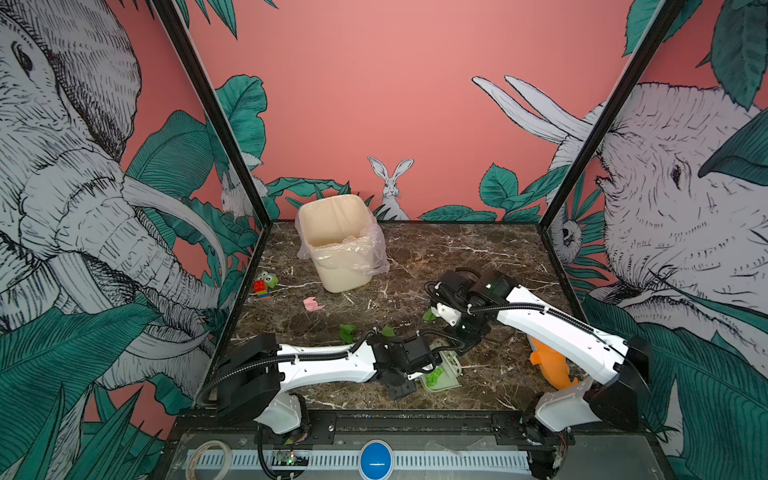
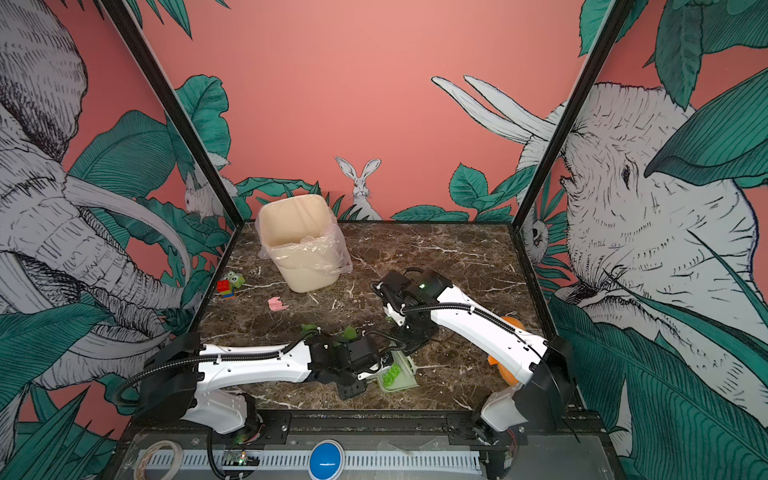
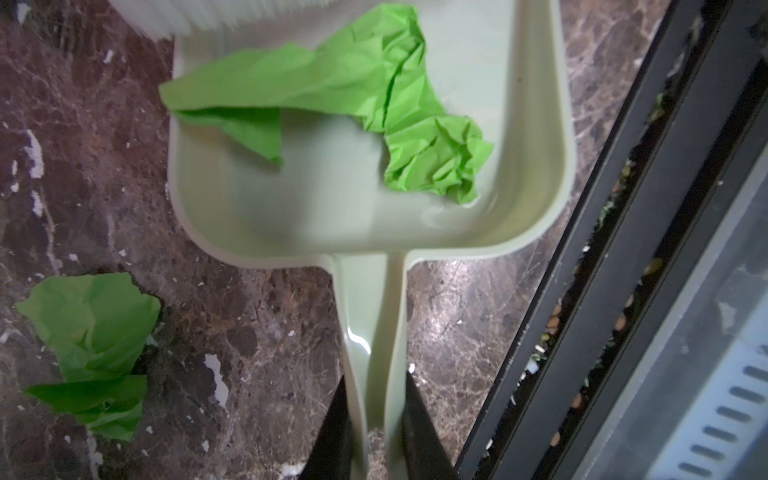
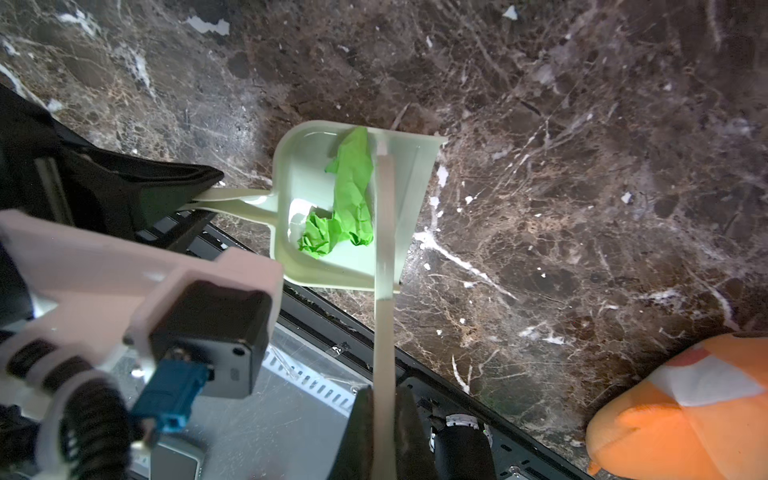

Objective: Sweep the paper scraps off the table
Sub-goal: 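Sweep the green scraps with the right gripper's brush into the dustpan, then lift the dustpan to the bin with the left gripper while the right raises the brush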

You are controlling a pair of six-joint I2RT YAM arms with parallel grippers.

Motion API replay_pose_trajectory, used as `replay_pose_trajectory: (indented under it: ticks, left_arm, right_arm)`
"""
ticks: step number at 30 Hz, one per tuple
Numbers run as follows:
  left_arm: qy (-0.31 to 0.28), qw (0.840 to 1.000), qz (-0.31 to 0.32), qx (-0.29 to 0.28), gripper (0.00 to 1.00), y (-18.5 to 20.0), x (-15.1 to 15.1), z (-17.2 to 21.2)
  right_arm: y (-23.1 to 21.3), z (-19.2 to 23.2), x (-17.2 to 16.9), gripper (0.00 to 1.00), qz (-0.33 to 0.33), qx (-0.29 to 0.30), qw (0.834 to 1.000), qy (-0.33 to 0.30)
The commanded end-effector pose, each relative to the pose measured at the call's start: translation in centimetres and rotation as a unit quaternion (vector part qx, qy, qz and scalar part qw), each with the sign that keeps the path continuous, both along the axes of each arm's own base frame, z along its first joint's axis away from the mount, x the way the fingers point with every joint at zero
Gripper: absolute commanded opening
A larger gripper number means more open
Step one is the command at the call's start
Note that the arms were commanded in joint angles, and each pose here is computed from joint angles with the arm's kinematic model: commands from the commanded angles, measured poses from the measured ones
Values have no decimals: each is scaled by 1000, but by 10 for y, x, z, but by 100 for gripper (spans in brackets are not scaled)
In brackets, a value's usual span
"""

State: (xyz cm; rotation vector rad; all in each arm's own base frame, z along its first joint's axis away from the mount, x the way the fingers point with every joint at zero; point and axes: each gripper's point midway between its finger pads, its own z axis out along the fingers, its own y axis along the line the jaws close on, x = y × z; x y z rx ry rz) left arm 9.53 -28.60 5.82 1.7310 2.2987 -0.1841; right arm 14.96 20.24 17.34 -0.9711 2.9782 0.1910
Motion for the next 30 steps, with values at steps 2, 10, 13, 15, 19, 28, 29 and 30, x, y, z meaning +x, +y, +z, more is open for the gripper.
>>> replay_pose_trajectory:
  ticks: [2,10,13,15,19,28,29,30]
  left_arm:
    - [-16,1000,13,-8,4,7,5,5]
    - [-50,998,19,-40,2,6,14,26]
    - [-63,996,25,-55,2,6,17,37]
    - [-75,994,32,-68,2,5,21,47]
    - [-95,990,45,-94,2,6,27,70]
    - [-118,981,92,-124,2,16,43,125]
    - [-119,980,99,-126,2,18,45,130]
    - [-121,978,106,-130,2,20,47,136]
  right_arm:
    - [-24,16,1,0,-21,-17,999,-29]
    - [-47,36,12,0,-57,-1,997,-57]
    - [-54,43,17,0,-74,12,995,-67]
    - [-59,44,20,0,-85,21,994,-71]
    - [-64,42,21,0,-104,36,992,-68]
    - [-65,29,19,0,-124,72,988,-57]
    - [-64,28,19,0,-124,74,988,-55]
    - [-64,27,20,0,-123,77,988,-53]
